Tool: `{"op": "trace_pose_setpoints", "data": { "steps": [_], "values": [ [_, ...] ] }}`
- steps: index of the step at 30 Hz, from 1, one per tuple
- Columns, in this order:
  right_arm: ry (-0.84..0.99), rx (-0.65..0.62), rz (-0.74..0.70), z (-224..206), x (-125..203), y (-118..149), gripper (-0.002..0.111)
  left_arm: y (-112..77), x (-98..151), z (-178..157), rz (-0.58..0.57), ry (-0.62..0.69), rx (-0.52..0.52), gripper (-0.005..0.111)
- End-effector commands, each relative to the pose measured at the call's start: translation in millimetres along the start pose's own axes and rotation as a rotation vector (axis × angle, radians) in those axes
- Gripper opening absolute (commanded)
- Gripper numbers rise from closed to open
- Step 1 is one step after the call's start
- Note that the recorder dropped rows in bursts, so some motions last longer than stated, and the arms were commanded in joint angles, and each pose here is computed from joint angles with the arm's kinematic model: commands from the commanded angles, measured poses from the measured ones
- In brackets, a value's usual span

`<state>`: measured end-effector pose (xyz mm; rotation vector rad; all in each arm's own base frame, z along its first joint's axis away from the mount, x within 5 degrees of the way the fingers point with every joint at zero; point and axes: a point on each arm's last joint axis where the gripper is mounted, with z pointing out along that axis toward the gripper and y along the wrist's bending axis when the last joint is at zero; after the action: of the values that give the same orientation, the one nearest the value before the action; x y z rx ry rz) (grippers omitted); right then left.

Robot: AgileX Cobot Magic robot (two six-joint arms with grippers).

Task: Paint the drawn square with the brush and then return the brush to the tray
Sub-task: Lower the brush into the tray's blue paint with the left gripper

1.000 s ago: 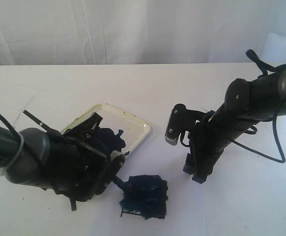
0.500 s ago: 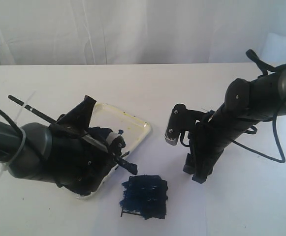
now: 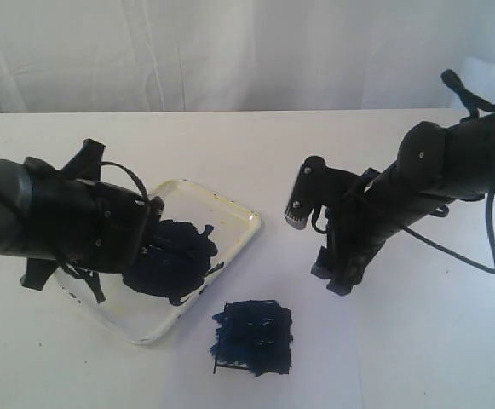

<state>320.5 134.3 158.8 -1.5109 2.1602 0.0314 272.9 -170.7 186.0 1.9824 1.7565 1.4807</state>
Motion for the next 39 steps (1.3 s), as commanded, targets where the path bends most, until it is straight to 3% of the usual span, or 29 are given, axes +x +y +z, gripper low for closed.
{"op": "trace_pose_setpoints", "data": {
  "steps": [1,8,11,17,22,26,28,31,34,39],
  "values": [
    [-0.053,0.054,0.02,-18,-7,-4,0.075,-1.5,9,9,0.015,0.001,0.067,0.0],
    [-0.118,0.099,0.073,-43,-16,-7,0.077,-4.2,10,28,-0.067,-0.124,0.161,0.0],
    [-0.144,0.12,0.138,-51,-18,-8,0.077,-4.5,17,36,-0.07,-0.106,0.182,0.0],
    [-0.163,0.136,0.177,-59,-20,-9,0.077,3.1,18,40,-0.004,-0.111,0.093,0.0],
    [-0.179,0.169,0.198,-59,-21,-13,0.077,0.7,11,47,0.027,-0.097,0.076,0.0],
    [-0.18,0.171,0.198,-59,-21,-13,0.077,0.9,9,56,0.088,0.008,0.011,0.0],
    [-0.181,0.172,0.198,-59,-21,-13,0.077,-1.2,6,61,0.064,0.033,0.002,0.0],
    [-0.184,0.18,0.197,-59,-21,-14,0.077,-1.4,-5,62,0.039,-0.075,-0.008,0.0],
    [-0.181,0.175,0.197,-59,-21,-13,0.077,-0.5,-6,62,0.047,-0.09,-0.019,0.0],
    [-0.181,0.175,0.194,-59,-21,-13,0.077,-5.7,0,73,-0.028,-0.118,0.064,0.0]
  ]
}}
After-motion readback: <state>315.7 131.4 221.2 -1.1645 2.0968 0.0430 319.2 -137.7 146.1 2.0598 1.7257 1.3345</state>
